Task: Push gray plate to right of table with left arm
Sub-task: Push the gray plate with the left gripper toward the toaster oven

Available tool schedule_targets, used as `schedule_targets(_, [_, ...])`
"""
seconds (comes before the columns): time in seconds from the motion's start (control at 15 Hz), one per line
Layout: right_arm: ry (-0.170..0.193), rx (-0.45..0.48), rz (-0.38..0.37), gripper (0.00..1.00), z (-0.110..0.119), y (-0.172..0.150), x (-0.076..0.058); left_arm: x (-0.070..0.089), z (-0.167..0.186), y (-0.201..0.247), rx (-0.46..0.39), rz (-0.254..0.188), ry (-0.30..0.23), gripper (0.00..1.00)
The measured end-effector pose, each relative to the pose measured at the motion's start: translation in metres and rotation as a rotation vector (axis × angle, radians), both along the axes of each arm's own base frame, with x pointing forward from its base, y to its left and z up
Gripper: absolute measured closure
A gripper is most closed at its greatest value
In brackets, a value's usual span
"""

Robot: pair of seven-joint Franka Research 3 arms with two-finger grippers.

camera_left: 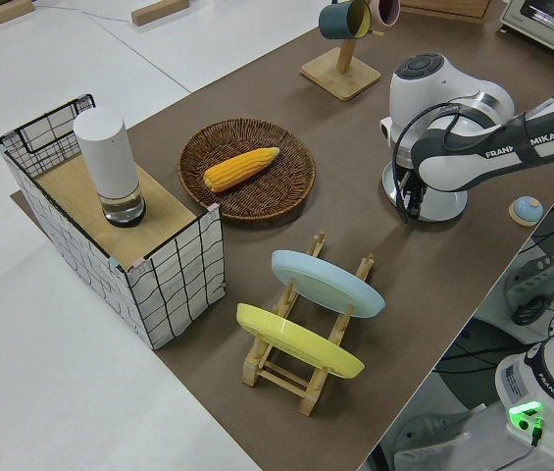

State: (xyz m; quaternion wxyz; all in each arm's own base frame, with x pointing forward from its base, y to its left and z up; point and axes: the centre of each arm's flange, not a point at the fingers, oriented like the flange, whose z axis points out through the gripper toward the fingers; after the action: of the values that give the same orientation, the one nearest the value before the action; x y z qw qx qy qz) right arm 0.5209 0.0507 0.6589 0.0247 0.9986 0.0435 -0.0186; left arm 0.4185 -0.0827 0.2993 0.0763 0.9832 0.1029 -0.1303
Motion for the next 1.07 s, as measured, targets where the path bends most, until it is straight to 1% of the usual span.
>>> schedule_targets(0.2, [0.000,0.000,0.000,0.00,0.000,0.000,0.000,-0.005,0.001,-0.041,0.012,0.027,-0.017,0.98])
schedule_targets(0.53, [0.000,0.000,0.000,0.00,0.000,0.000,0.000,-0.019,0.001,-0.107,0.006,0.070,-0.066,0.98])
schedule_targets(0.8, [0.000,0.000,0.000,0.00,0.000,0.000,0.000,-0.027,0.001,-0.144,-0.014,0.116,-0.116,0.98])
schedule_targets(0.87, [0.000,0.000,0.000,0.00,0.000,0.000,0.000,-0.030,0.001,-0.159,-0.022,0.126,-0.131,0.98])
schedule_targets(0.93, [0.000,0.000,0.000,0.00,0.000,0.000,0.000,-0.033,0.000,-0.173,-0.030,0.129,-0.139,0.98])
schedule_targets(1.07, [0.000,0.000,0.000,0.00,0.000,0.000,0.000,-0.038,0.000,-0.199,-0.053,0.120,-0.152,0.98])
